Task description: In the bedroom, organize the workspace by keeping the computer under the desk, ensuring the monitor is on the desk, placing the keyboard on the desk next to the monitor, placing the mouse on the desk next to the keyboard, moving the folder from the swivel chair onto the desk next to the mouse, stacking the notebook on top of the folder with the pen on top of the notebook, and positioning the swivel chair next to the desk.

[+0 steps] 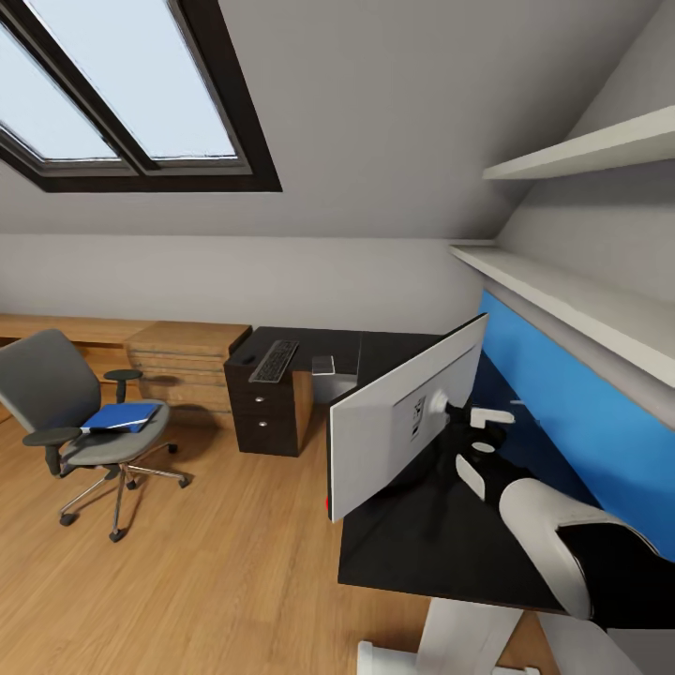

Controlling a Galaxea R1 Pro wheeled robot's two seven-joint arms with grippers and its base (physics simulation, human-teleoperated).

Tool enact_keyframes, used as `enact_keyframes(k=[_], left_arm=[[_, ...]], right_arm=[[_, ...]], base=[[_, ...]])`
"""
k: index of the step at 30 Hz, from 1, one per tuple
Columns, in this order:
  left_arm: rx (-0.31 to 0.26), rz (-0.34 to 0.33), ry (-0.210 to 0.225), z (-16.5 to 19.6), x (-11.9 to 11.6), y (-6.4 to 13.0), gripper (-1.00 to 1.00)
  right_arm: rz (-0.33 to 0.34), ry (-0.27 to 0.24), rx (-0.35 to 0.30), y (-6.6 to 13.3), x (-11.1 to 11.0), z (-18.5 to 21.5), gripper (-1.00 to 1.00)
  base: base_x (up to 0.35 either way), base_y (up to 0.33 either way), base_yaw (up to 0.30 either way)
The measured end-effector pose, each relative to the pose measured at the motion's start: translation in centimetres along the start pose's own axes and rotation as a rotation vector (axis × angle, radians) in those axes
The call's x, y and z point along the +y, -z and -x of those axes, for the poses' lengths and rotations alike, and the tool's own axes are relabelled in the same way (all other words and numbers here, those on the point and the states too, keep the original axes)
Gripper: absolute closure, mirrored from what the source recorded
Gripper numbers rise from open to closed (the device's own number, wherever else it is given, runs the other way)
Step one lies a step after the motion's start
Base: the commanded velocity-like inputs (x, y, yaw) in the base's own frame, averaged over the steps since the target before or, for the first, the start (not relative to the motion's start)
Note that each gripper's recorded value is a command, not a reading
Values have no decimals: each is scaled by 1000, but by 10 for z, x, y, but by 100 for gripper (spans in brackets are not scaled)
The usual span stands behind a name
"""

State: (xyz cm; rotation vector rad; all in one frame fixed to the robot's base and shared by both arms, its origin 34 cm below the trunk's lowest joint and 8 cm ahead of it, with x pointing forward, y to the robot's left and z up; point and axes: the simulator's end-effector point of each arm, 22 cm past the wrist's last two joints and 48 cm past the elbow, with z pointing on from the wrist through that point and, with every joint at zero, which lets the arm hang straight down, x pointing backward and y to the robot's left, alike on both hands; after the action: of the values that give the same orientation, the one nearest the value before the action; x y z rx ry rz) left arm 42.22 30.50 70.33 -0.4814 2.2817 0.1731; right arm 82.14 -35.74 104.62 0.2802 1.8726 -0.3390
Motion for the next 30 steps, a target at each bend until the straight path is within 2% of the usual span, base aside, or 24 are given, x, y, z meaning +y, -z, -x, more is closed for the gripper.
enact_keyframes(k=[1, 7, 16, 19, 23, 27, 30], left_arm=[[0, -1, 0, 0, 0, 0, -100], [1, 0, 0, 0, 0, 0, -100], [1, -1, 1, 0, -1, 0, -100], [1, -1, 1, 0, -1, 0, -100], [2, -3, 1, -1, -2, 0, -100], [2, -2, 1, 0, -1, 0, -100], [-1, -2, 2, 0, -1, 0, -100]], right_arm=[[4, 2, 16, 1, -2, -17, -100], [2, 13, 41, 7, -8, -49, -100], [5, 39, 107, 29, -14, -123, -100], [18, 39, 114, 31, -12, -131, -100], [56, 6, 129, 36, -5, -144, -100], [70, -20, 91, 42, -4, -149, -100], [71, -21, 93, 42, -3, -151, -100]], base=[[0, 0, 0], [0, 0, 0], [0, 0, 0], [0, 0, 0], [0, 0, 0], [0, 0, 0], [0, 0, 0]])
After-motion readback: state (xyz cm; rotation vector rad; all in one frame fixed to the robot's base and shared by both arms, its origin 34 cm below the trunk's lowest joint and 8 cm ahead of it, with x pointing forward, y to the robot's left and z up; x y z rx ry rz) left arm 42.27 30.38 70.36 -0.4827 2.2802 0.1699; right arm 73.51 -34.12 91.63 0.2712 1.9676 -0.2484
